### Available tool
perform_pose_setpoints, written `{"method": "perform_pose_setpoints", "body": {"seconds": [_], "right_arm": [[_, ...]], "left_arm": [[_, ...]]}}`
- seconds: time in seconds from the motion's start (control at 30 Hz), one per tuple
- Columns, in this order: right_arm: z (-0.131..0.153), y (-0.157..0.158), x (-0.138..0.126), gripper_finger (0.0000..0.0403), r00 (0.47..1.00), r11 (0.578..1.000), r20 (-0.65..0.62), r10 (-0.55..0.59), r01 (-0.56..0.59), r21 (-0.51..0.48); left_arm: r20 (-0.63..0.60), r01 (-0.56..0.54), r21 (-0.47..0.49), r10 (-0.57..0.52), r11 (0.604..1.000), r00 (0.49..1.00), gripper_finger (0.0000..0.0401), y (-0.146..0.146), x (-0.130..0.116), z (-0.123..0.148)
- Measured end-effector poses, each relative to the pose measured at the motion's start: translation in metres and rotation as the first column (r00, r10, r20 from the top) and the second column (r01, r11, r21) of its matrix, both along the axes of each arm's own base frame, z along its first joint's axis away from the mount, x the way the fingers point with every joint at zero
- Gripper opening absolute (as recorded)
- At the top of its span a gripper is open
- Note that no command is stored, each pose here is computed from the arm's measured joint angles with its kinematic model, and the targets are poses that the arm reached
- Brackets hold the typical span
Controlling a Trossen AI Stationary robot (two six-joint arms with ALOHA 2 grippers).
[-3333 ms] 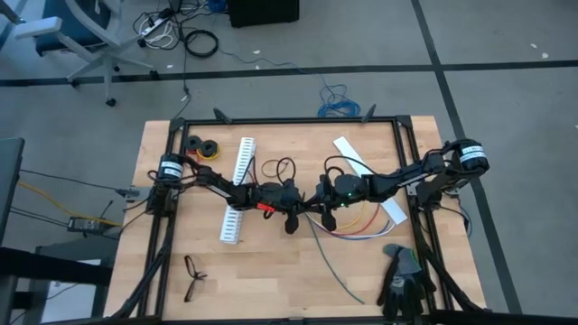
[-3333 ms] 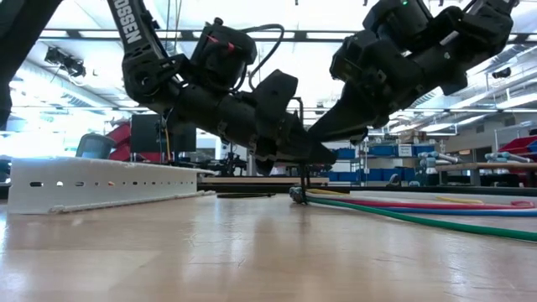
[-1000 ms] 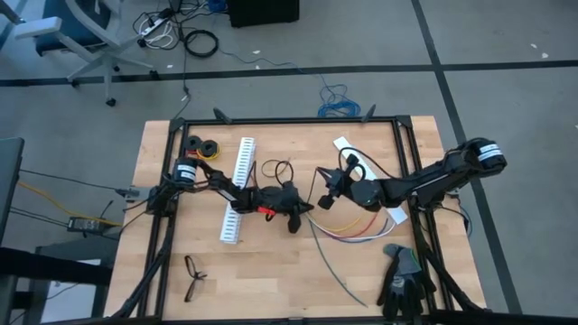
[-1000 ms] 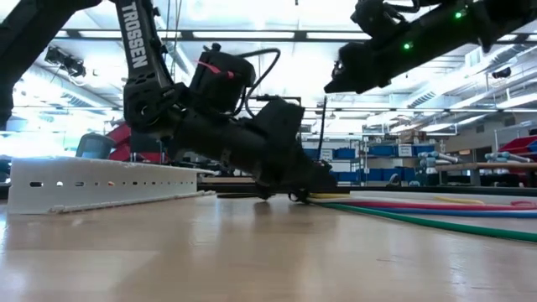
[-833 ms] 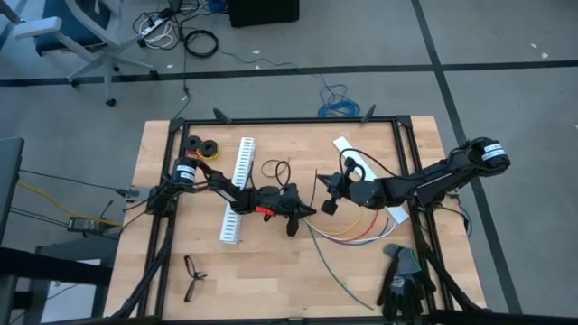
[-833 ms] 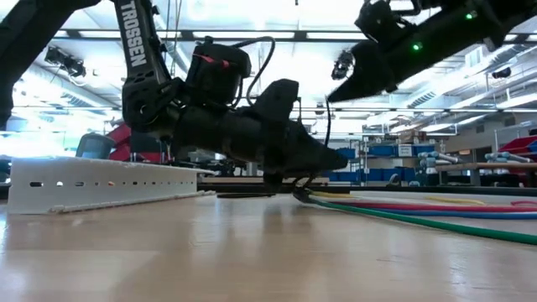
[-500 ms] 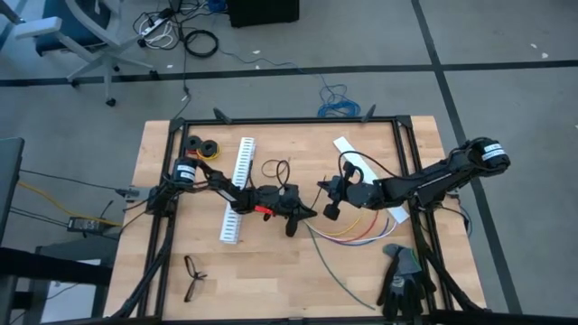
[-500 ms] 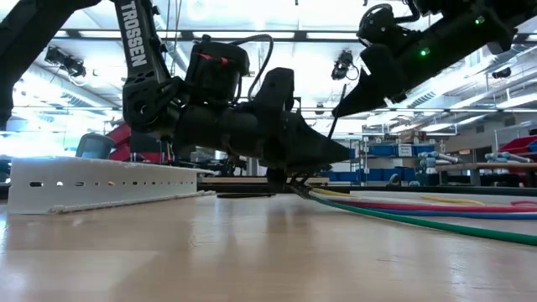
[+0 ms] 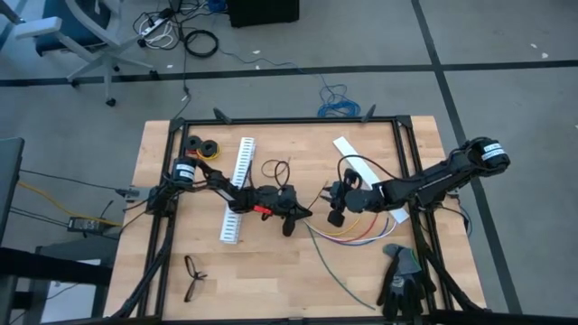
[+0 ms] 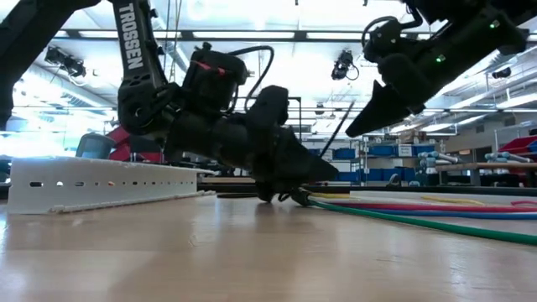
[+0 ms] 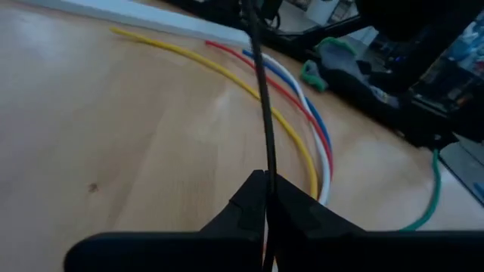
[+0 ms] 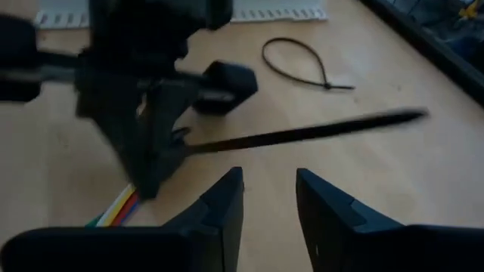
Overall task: Ziptie cables
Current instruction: Wrap the cable wires with the black zip tie
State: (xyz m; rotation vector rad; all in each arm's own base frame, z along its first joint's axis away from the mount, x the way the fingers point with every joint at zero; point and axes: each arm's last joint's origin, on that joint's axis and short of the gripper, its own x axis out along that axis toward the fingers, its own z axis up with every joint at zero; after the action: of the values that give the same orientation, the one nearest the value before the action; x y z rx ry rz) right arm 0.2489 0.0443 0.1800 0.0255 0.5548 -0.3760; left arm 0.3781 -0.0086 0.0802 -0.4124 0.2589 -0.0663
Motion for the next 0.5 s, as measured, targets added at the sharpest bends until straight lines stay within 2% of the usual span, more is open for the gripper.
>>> {"method": "perform_pose_setpoints", "body": {"seconds": [0.13,0.27,0.37,0.5], "right_arm": [[-0.001,0.008,-0.001,0.0114,0.997,0.993,-0.002,0.076,-0.075,0.091],[-0.004,0.012,0.002,0.0114,0.987,0.964,0.008,0.160,-0.158,0.215],[-0.012,0.015,0.011,0.0114,0.988,0.955,0.041,0.149,-0.155,0.251],[-0.037,0.018,0.023,0.0114,0.988,0.949,0.021,0.153,-0.153,0.275]], "left_arm": [[0.084,0.001,0.001,-0.001,1.000,0.996,0.0021,0.001,-0.007,0.003],[0.214,0.002,0.018,-0.006,1.000,0.977,0.0021,0.001,-0.013,0.012],[0.213,0.005,0.023,-0.010,1.000,0.977,0.0021,0.001,-0.019,0.009],[0.197,0.007,0.005,-0.008,1.000,0.980,0.0021,0.001,-0.026,0.005]]}}
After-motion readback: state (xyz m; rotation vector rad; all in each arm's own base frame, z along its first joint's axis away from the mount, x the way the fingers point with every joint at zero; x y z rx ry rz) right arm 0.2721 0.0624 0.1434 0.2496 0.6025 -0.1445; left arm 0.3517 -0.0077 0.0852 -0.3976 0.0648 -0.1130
